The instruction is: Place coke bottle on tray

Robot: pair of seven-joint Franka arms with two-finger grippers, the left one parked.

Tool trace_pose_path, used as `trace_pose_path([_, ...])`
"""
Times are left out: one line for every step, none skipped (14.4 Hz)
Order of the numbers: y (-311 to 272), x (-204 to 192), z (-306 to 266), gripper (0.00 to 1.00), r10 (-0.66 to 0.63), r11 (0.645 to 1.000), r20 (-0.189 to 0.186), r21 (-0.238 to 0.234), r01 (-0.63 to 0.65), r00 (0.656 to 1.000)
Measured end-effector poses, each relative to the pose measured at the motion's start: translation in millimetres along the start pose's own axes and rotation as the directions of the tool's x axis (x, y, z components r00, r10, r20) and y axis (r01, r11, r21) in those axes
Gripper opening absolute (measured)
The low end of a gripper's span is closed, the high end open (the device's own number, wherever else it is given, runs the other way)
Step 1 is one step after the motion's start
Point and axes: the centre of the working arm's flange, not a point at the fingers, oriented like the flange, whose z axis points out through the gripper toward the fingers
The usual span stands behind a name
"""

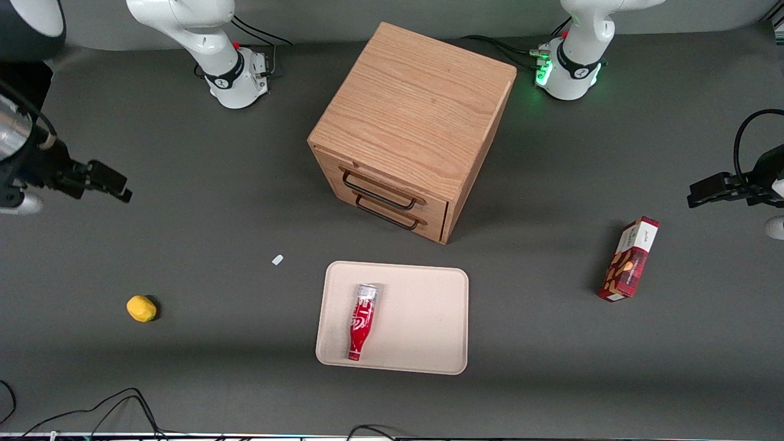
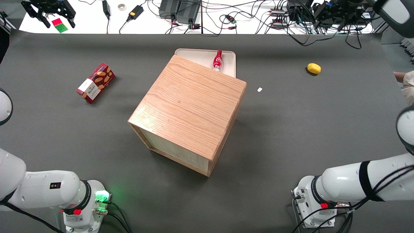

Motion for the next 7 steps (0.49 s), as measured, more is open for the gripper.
trace_pose_path([0.7, -6.7, -3.6, 1.00, 0.000, 1.000, 0.005, -0.002, 0.000, 1.000])
trace_pose_path([1.6, -9.2, -5.2, 1.00, 0.003, 1.000, 0.006, -0.002, -0.003, 1.000])
trace_pose_path([2.3, -9.4, -4.8, 1.00, 0.009, 1.000, 0.008, -0.002, -0.009, 1.000])
trace_pose_path([2.6, -9.1, -3.7, 1.00, 0.019, 1.000, 0.011, -0.002, -0.019, 1.000])
trace_pose_path([2.6, -9.2, -3.4, 1.00, 0.026, 1.000, 0.013, -0.002, -0.026, 1.000])
trace_pose_path([2.6, -10.1, -4.3, 1.00, 0.030, 1.000, 0.019, -0.003, -0.030, 0.999])
trace_pose_path([2.6, -11.9, -6.5, 1.00, 0.031, 1.000, 0.030, -0.006, -0.031, 0.999])
